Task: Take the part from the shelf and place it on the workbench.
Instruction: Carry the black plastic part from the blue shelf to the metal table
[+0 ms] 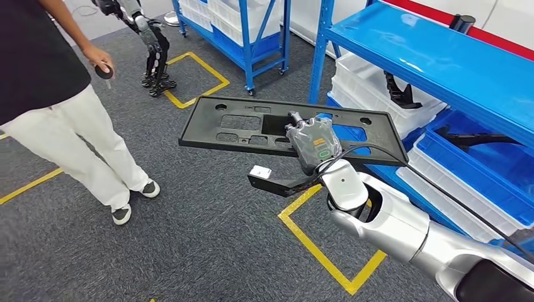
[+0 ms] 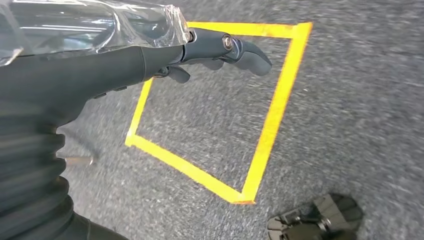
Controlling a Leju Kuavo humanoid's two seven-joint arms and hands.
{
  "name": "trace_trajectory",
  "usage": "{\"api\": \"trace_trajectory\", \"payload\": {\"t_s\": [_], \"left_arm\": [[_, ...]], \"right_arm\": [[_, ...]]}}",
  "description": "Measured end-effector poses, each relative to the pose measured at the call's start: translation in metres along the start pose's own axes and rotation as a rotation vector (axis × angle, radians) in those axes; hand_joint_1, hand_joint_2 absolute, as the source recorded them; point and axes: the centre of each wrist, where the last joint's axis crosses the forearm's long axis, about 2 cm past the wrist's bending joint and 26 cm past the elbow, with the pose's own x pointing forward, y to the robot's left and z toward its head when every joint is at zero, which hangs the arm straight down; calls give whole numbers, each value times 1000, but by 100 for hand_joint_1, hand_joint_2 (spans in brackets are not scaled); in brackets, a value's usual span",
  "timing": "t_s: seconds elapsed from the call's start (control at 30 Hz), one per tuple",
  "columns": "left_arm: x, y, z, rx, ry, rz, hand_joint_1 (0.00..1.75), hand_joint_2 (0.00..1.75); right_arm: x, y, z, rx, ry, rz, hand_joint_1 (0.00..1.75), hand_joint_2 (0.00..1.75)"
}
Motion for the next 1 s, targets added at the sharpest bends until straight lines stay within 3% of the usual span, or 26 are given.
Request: {"api": "trace_trajectory", "payload": {"t_s": [1.0], "left_arm": [[-5,4,-1,12,13,26,0,175]], "right_arm": [[-3,-5,-2,9,-7,-2,175,175]]}}
